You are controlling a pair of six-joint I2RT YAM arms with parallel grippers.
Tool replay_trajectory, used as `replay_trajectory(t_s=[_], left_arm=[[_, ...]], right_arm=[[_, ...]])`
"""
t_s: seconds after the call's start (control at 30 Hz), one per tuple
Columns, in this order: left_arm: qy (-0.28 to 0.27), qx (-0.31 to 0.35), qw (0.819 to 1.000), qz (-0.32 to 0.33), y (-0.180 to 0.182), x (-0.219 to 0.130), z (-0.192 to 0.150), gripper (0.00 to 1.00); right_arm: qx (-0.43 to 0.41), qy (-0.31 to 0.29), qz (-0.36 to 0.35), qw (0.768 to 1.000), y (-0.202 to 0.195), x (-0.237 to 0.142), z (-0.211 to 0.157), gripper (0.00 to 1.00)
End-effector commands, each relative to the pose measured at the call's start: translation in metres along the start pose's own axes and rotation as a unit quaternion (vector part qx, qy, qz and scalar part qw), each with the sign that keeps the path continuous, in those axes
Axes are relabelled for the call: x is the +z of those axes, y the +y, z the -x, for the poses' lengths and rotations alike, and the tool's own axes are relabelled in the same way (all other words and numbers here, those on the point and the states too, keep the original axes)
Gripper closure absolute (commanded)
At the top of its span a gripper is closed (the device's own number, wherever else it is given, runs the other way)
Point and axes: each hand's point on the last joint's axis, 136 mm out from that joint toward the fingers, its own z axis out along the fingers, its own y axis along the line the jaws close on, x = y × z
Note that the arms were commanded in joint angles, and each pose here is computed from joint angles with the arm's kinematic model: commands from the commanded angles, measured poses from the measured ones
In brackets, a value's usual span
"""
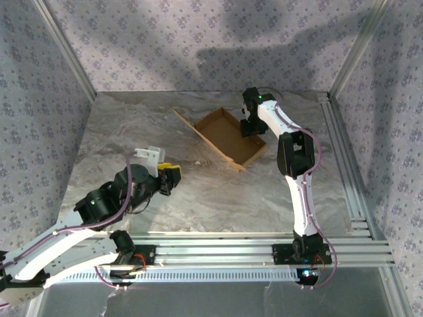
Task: Fold the paper box
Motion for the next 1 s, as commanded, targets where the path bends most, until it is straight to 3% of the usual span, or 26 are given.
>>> replay_trajectory(t_s=[0.0, 0.3, 0.4, 0.5, 0.67, 0.97], left_arm=[[-0.019, -0.017, 1.000, 0.018, 0.012, -0.006, 0.010, 0.63], [-0.014, -0.017, 1.000, 0.021, 0.016, -0.010, 0.009, 0.63], [-0.005, -0.015, 0.999, 0.037, 0.022, -0.008, 0.003, 0.63], [-0.003, -0.017, 0.999, 0.046, 0.026, -0.007, 0.000, 0.63], [0.005, -0.018, 0.998, 0.054, 0.027, -0.002, -0.002, 0.64], [0.036, -0.011, 0.998, 0.050, 0.019, 0.019, -0.013, 0.65]], right_arm=[[0.013, 0.011, 0.002, 1.000, 0.001, 0.001, -0.004, 0.61], [0.099, -0.006, -0.002, 0.995, -0.005, -0.015, -0.017, 0.86], [0.158, -0.014, 0.011, 0.987, -0.007, -0.020, -0.026, 0.98], [0.240, -0.026, 0.025, 0.970, -0.011, -0.025, -0.038, 1.00], [0.384, -0.025, 0.055, 0.921, -0.002, -0.025, -0.063, 1.00], [0.584, -0.023, 0.011, 0.811, 0.030, -0.035, -0.121, 1.00]])
